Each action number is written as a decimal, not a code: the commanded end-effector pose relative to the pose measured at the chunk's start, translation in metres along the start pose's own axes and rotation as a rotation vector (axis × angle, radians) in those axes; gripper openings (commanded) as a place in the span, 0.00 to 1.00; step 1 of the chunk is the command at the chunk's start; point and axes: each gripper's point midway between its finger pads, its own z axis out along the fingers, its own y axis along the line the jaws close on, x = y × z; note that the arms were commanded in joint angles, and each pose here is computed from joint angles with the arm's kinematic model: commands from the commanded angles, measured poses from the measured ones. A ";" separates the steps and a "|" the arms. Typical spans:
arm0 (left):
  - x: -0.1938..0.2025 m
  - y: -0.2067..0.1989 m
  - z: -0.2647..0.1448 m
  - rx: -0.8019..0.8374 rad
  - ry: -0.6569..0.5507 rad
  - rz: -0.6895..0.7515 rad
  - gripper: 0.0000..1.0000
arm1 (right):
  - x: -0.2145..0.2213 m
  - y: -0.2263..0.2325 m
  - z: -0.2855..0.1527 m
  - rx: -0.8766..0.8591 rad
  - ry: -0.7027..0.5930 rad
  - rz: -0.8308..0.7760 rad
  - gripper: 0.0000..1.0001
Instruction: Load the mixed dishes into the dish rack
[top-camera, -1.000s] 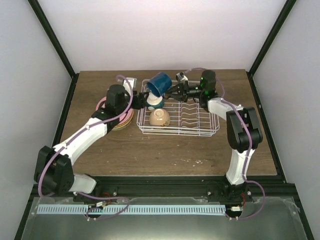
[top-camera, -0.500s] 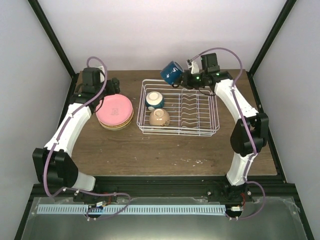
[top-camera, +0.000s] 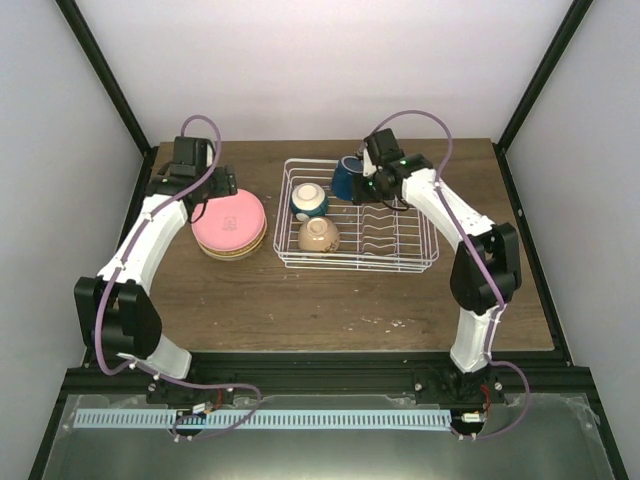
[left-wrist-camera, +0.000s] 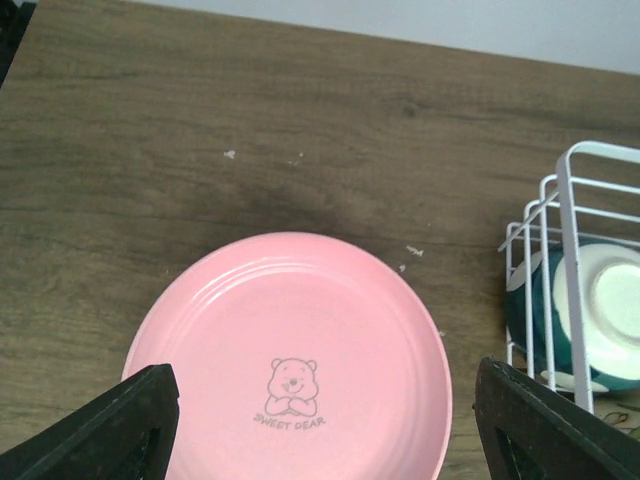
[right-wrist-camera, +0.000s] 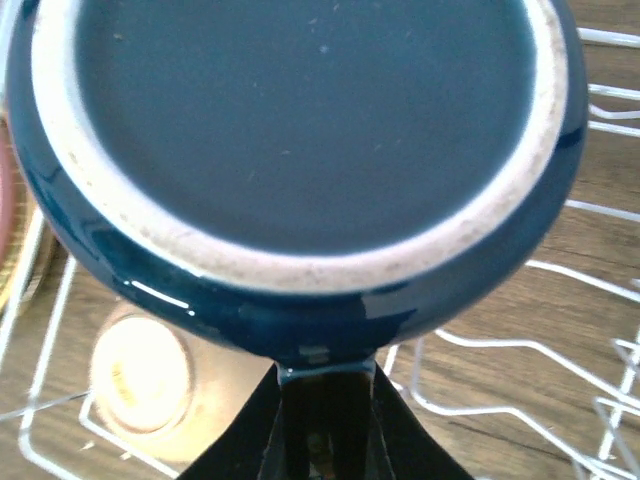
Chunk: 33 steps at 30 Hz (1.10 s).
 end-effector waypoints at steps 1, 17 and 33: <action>-0.002 0.007 -0.001 -0.029 0.006 0.004 0.83 | -0.022 -0.013 0.006 0.148 -0.097 -0.089 0.01; 0.000 0.017 0.012 -0.063 0.029 0.003 0.83 | -0.012 0.002 0.052 0.224 -0.012 -0.211 0.01; 0.004 0.027 0.023 -0.082 0.060 -0.006 0.83 | 0.021 0.017 0.081 0.238 0.081 -0.285 0.14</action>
